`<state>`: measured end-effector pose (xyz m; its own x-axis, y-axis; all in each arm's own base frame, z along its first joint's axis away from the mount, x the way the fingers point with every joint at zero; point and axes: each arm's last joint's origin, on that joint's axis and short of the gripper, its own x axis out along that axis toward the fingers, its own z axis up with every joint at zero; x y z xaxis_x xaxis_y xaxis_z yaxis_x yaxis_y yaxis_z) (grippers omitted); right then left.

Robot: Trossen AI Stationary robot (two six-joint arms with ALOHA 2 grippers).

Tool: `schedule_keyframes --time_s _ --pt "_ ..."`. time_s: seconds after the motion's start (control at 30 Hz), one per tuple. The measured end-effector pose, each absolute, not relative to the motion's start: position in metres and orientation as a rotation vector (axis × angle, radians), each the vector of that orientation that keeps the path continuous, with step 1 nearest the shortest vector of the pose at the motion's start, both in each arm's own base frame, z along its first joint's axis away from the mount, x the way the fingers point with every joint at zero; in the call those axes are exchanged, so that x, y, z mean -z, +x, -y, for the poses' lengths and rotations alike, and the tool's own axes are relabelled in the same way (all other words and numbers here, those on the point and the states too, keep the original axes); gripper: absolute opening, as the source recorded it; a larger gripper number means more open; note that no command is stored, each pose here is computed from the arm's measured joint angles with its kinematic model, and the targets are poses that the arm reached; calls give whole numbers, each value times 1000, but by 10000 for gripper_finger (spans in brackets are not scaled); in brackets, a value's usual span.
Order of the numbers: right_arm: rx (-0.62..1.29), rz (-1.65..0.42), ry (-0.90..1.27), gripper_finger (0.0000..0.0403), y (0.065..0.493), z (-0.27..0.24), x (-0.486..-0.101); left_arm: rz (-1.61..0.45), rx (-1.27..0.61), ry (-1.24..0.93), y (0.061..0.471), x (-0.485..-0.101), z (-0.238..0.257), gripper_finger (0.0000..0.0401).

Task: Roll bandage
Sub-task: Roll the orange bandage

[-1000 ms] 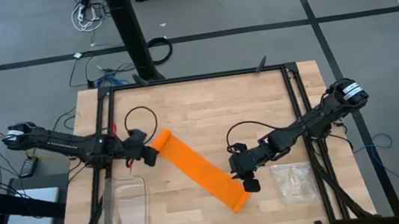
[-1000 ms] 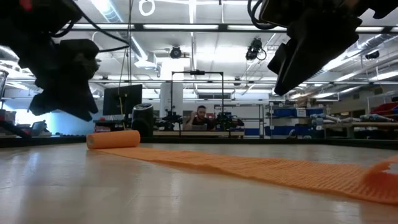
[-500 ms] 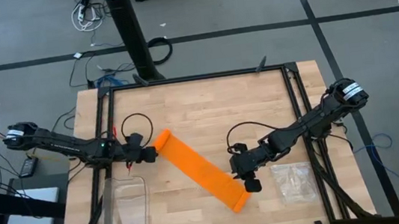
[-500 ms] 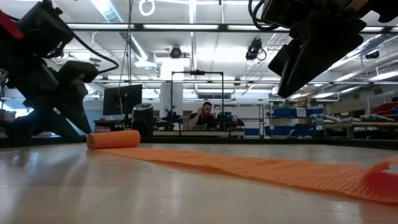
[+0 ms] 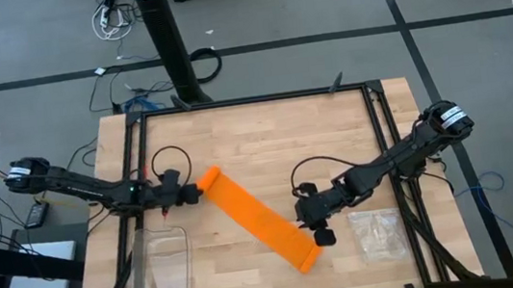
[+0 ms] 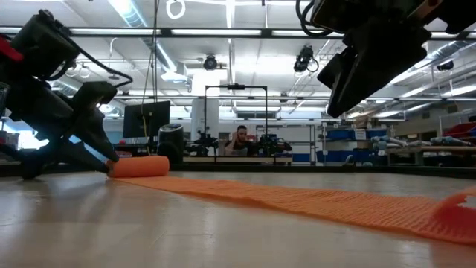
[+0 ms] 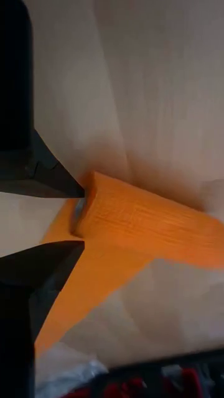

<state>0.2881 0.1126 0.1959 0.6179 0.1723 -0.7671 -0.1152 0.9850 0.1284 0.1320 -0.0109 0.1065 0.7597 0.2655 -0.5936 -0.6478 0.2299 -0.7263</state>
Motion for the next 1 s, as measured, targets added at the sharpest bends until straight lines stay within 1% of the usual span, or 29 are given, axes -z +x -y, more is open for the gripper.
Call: schedule_keyframes --time_s 0.3,0.77,1.0 --pt "-158 -886 52 98 290 -107 -196 -296 -633 -1176 135 -111 10 129" --pt "-158 -876 40 99 292 -104 -196 -276 -667 -1166 138 -108 9 129" --pt "-145 -875 44 96 294 -100 -196 -216 -652 -1185 145 -109 10 129"
